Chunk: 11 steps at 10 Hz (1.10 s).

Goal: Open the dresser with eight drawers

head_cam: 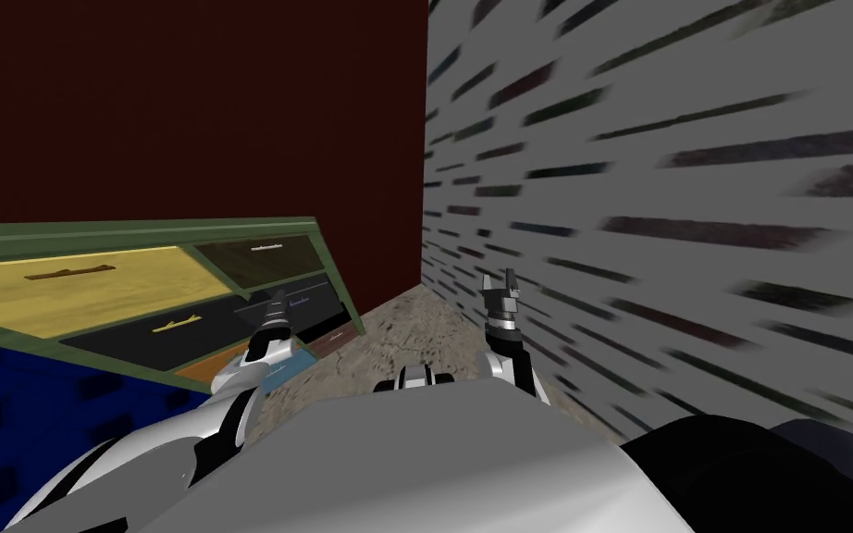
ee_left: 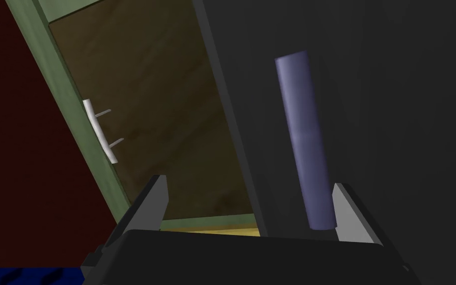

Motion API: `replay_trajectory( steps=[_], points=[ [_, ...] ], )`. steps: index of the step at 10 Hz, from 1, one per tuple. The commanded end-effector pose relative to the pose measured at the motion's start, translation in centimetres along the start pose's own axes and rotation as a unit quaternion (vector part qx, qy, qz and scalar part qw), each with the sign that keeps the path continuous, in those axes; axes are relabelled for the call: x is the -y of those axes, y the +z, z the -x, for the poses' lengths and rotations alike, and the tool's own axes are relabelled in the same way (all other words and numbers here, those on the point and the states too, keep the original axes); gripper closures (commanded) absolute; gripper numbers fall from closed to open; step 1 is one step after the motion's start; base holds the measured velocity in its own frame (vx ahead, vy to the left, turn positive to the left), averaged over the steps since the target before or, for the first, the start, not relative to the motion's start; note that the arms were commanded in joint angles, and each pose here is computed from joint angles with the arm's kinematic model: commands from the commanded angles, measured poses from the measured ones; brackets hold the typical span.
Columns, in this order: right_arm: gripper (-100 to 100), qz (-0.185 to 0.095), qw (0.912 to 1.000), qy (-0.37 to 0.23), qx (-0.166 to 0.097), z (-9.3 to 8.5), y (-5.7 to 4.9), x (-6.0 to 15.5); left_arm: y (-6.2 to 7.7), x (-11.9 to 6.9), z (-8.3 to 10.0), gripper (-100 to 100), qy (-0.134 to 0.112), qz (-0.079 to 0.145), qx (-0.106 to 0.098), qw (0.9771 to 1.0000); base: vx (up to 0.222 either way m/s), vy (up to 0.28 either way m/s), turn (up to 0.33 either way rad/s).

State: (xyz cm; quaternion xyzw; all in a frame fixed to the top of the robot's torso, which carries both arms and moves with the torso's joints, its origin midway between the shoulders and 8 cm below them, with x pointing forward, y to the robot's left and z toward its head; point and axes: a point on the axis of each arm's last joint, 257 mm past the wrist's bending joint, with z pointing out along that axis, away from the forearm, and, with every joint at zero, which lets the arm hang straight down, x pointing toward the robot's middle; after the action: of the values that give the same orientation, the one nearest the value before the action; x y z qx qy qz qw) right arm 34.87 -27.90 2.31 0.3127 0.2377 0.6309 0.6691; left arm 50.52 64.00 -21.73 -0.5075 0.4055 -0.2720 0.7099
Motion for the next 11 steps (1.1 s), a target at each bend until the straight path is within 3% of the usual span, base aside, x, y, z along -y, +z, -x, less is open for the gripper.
replay_trajectory(
  steps=[1, 4, 5, 6, 11],
  points=[
    [0, 0.0, 1.0, 0.0, 0.0, 0.0, 0.0, 0.0, 1.7, 1.6, 1.0, -100, -0.002, -0.003, -0.012, 0.9999, 0.009, -0.094, 0.1],
    [0, 0.0, 1.0, 0.0, 0.0, 0.0, 0.0, 0.0, 1.7, 1.6, 1.0, -100, -0.002, -0.003, -0.012, 0.9999, 0.011, -0.034, 0.029],
    [0, 0.0, 1.0, 0.0, 0.0, 0.0, 0.0, 0.0, 1.4, 0.7, 0.9, -100, -0.002, 0.006, -0.013, 0.9999, 0.001, 0.007, -0.001],
    [0, 0.0, 1.0, 0.0, 0.0, 0.0, 0.0, 0.0, 1.3, 0.6, 0.8, 0, -0.001, 0.008, -0.013, 0.9999, 0.0, 0.0, 0.0],
    [0, 0.0, 1.0, 0.0, 0.0, 0.0, 0.0, 0.0, 1.0, -0.1, 0.7, 0, -0.001, 0.016, -0.014, 0.9998, 0.0, 0.0, 0.0]
  ],
)
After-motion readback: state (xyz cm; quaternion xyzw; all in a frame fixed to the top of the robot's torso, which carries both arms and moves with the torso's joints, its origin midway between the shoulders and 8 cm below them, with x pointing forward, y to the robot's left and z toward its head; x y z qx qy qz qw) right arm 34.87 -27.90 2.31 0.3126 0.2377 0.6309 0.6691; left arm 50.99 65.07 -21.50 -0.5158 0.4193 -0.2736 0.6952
